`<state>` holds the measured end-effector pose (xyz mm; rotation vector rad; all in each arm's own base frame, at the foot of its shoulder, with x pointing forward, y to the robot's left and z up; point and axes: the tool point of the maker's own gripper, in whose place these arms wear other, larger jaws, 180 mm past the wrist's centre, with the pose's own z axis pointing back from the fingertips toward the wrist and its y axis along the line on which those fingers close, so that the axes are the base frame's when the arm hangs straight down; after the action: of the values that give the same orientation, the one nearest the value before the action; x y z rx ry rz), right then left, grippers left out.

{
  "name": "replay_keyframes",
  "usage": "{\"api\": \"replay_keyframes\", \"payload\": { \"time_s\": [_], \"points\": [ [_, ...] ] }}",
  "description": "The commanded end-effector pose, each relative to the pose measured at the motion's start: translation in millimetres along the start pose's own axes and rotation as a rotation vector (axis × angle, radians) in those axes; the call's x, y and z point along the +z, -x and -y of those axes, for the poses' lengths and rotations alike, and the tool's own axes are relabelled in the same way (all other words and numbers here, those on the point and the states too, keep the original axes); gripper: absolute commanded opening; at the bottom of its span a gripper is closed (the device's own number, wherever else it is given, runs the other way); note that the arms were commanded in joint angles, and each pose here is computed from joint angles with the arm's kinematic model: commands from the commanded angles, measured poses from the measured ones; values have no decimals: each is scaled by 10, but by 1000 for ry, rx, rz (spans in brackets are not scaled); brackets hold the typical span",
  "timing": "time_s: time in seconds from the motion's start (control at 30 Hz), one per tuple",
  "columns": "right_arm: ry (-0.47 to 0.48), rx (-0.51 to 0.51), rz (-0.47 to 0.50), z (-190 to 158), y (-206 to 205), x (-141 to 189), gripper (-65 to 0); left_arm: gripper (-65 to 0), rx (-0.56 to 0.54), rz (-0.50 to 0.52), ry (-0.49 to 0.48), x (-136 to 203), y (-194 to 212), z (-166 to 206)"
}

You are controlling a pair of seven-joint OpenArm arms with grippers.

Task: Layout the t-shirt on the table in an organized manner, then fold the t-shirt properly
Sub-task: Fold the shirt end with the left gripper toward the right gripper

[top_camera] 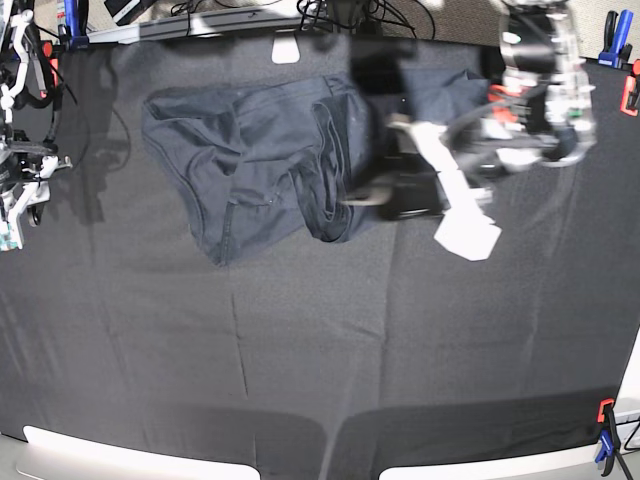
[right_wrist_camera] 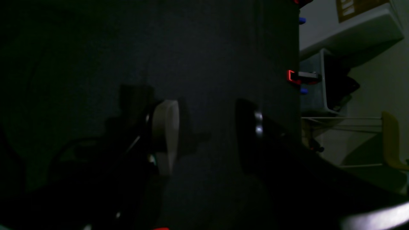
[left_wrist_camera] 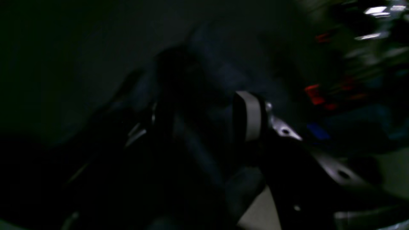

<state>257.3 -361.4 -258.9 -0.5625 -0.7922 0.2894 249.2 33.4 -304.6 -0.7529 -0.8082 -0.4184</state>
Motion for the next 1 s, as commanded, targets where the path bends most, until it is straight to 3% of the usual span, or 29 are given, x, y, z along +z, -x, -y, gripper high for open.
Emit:
{"api": "replay_keyframes", "payload": {
  "time_s": [0.0,0.17,0.33,0.5,0.7,0.8,0.97],
  "points": [
    [32,10,42,112,-124,28,-369,-377,-14,23,-5,36,-45,12],
    [32,9,45,110,-130,29,-369,-377,16,52,-24,41,198,64],
    [32,10,45,111,-130,29,-369,-377,-31,-120,-118,67,701,-2],
    [32,10,48,111,-135,29,-369,-377,-106,-305,-232,325,1130,-244],
    [33,9,69,115,-177,30,-369,-377,-144,-394,-253,548,1318,-349],
    [36,8,75,126,-199,29,-369,-377,-131,-325,-246,553,1126,-336],
    [36,7,81,125,-210,30,-369,-378,-113,4,-121,482,405,27]
  ]
}}
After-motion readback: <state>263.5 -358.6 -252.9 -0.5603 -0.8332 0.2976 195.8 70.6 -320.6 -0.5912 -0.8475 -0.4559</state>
